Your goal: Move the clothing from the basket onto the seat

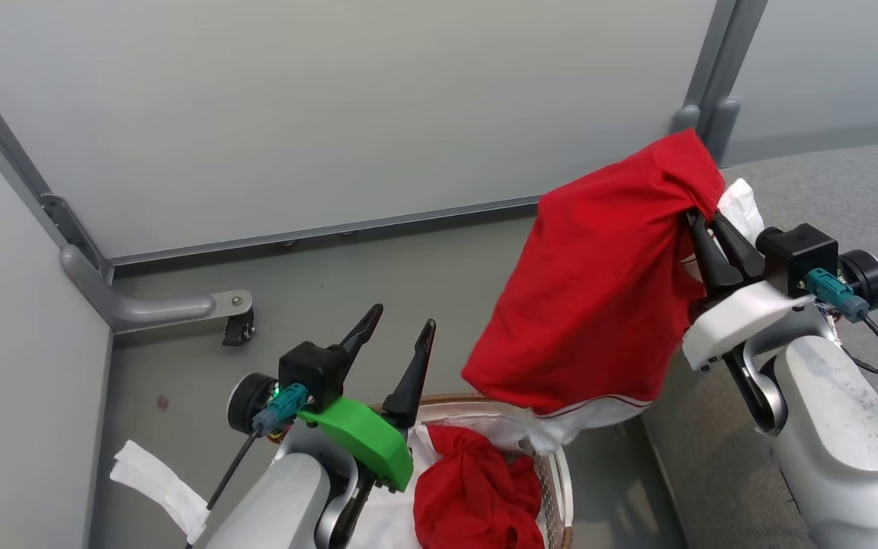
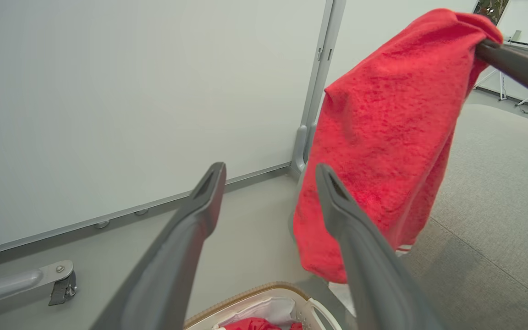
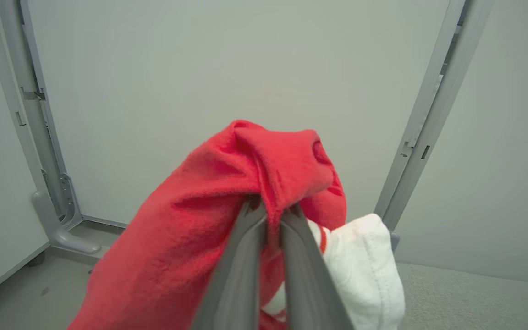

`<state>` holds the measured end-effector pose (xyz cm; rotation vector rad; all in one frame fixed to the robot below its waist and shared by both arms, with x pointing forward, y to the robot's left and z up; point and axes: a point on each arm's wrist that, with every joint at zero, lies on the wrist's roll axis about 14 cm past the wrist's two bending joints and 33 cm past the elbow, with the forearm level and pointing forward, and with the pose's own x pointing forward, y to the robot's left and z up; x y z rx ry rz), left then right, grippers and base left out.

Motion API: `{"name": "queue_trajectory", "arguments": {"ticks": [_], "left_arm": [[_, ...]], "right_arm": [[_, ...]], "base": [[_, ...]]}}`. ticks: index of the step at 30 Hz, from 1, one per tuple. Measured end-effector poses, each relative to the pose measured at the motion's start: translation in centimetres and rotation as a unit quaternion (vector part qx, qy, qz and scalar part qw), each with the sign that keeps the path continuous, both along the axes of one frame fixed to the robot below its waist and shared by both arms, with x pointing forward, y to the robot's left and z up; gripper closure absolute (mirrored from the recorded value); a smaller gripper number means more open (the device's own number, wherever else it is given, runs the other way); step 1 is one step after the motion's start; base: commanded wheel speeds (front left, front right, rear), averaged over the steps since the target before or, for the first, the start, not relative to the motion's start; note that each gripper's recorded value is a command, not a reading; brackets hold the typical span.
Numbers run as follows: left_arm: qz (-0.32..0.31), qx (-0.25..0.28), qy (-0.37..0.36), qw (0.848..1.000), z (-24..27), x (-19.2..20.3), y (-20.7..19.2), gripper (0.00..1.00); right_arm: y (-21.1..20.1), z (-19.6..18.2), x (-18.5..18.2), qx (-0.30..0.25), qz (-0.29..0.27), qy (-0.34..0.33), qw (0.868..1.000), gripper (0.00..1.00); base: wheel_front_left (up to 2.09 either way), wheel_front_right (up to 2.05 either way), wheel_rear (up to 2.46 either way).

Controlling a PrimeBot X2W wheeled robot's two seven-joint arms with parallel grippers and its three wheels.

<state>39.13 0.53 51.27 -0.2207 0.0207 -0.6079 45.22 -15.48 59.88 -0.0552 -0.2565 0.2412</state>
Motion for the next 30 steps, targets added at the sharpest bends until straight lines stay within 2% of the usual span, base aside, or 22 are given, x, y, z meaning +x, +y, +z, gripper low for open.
{"name": "queue_trajectory", "arguments": {"ticks": [11, 24, 30], "left_arm": [[-0.035, -0.014, 0.004, 0.999, -0.1, -0.4, -2.8, 0.0], [-0.139, -0.023, 0.012, 0.99, -0.7, -1.6, -10.0, 0.0], [-0.175, -0.024, 0.02, 0.984, -1.5, -1.7, -12.2, 0.0]], "right_arm": [[-2.9, -0.1, -0.8, -0.007, -0.036, -0.001, 0.999, 1.0], [-10.9, -0.7, -3.6, -0.026, -0.136, 0.008, 0.99, 1.0], [-12.9, -1.6, -4.1, -0.027, -0.163, 0.02, 0.986, 1.0]], "base": [[0.0, 0.0, 0.0], [0.0, 0.0, 0.0], [0.0, 0.0, 0.0]]}}
